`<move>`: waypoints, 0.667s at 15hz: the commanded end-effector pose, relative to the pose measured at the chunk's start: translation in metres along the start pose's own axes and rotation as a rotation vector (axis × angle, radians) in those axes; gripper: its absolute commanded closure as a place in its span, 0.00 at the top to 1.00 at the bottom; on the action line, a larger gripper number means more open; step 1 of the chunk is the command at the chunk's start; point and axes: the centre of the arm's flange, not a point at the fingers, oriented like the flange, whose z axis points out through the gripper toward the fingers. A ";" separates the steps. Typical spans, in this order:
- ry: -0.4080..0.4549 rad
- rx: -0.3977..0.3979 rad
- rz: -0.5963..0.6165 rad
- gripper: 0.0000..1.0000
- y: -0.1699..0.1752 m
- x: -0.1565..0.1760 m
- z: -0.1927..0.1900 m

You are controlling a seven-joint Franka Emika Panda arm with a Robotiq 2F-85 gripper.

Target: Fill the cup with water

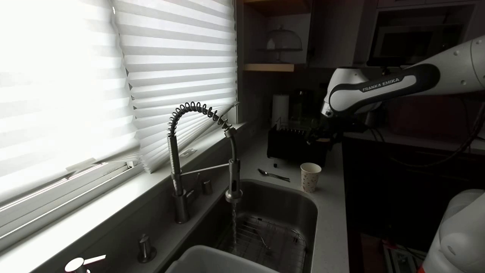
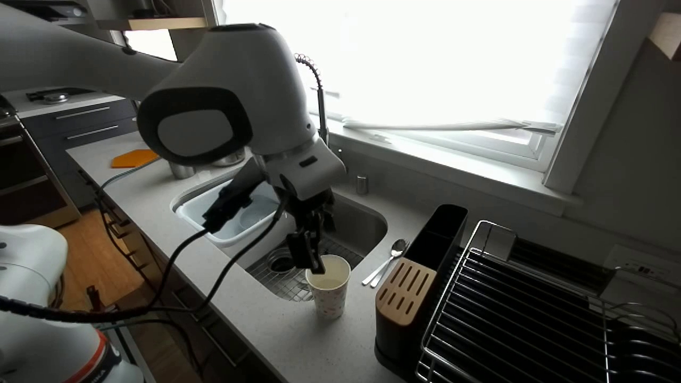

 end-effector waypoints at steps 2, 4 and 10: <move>0.060 -0.034 -0.077 1.00 -0.013 -0.022 -0.056; 0.095 -0.032 -0.114 1.00 -0.019 -0.027 -0.073; 0.164 0.031 -0.321 1.00 -0.049 -0.056 -0.115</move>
